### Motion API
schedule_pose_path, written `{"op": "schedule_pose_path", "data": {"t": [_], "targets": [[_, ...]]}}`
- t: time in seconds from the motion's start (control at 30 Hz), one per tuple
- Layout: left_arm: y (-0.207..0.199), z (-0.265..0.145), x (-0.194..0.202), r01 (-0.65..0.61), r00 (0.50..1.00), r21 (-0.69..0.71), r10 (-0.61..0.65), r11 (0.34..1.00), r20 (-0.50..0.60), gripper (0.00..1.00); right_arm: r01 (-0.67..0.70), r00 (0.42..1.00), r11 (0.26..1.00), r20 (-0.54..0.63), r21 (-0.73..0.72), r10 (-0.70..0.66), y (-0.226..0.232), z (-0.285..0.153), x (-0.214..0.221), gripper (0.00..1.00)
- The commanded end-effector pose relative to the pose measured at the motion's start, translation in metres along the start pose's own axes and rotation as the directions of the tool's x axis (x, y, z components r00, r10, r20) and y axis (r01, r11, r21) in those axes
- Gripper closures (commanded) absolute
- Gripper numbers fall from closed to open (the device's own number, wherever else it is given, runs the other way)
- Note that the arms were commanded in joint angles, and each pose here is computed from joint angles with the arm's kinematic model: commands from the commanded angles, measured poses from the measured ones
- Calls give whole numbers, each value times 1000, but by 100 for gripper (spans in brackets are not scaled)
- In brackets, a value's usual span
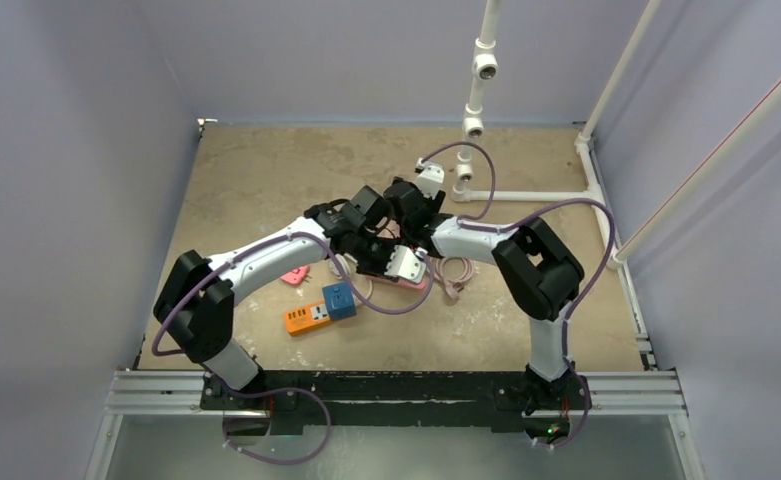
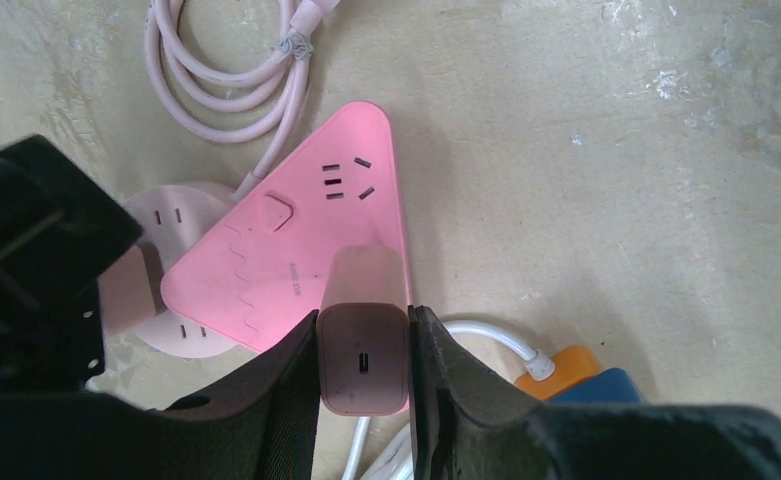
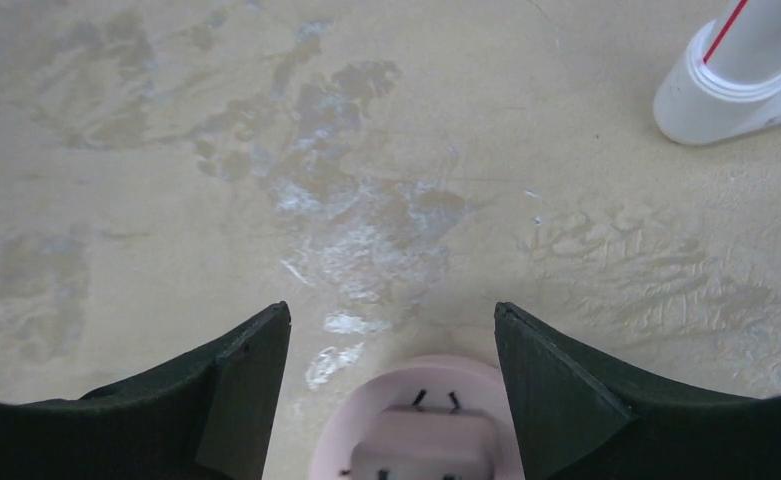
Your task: Insert the plug
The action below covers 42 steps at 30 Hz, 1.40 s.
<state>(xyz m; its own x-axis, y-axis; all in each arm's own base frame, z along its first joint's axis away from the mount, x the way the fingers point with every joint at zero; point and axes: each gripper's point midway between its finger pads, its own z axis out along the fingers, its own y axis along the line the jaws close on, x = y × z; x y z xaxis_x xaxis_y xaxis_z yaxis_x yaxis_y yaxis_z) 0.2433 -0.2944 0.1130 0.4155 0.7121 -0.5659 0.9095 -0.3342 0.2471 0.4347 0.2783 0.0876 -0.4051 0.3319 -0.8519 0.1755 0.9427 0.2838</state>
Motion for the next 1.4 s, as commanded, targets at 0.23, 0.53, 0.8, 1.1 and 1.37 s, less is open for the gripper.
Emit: {"op": "schedule_pose_path", "data": {"t": [0.23, 0.53, 0.8, 1.1, 1.37], "targets": [[26, -1, -14, 30, 999, -93, -28, 995, 28, 100, 10, 999, 1000, 32, 12, -10, -2, 4, -4, 23], [23, 7, -7, 44, 999, -90, -43, 995, 13, 100, 4, 1000, 999, 27, 33, -5, -10, 3, 0, 23], [26, 15, 2, 39, 999, -97, -41, 995, -19, 100, -4, 1000, 1000, 20, 26, 3, -14, 0, 4, 24], [34, 6, 5, 11, 998, -139, -19, 990, -54, 100, -3, 1000, 1000, 19, 21, 2, -16, -2, 5, 24], [36, 5, 11, 10, 996, -152, -23, 988, -82, 100, 1, 1000, 1000, 12, 11, -1, -14, -2, 9, 25]]}}
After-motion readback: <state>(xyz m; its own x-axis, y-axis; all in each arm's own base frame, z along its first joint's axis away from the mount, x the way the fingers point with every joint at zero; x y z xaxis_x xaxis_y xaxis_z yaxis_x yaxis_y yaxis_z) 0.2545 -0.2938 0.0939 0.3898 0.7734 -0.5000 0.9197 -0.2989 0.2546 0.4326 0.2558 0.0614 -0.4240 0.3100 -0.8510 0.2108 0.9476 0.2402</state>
